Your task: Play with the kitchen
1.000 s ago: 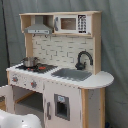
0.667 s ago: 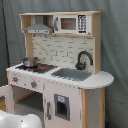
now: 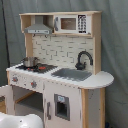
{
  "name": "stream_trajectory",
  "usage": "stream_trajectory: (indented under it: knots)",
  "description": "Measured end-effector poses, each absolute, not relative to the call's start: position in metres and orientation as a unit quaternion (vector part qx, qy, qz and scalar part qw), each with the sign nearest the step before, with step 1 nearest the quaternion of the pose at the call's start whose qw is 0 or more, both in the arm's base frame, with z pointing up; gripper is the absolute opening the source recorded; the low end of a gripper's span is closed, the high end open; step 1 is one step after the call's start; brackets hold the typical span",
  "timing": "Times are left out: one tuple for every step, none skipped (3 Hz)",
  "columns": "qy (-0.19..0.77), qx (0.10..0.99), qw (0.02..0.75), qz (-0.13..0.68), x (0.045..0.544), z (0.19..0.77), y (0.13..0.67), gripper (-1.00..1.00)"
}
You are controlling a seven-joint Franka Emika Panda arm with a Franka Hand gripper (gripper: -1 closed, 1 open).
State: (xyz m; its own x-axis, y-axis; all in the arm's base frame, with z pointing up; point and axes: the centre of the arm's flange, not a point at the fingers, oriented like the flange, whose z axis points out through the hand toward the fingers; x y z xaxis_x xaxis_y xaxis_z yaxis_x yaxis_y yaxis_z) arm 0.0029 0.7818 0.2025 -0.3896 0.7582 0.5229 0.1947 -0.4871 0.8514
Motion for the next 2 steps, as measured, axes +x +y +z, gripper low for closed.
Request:
stream_trajectory:
  knots:
    - [0.423, 0.53, 0.234, 0.697, 0.019, 0.203, 0.778, 1.0]
    - [0.382, 0.547, 0.274, 0.693, 0.049, 0.201, 0.769, 1.0]
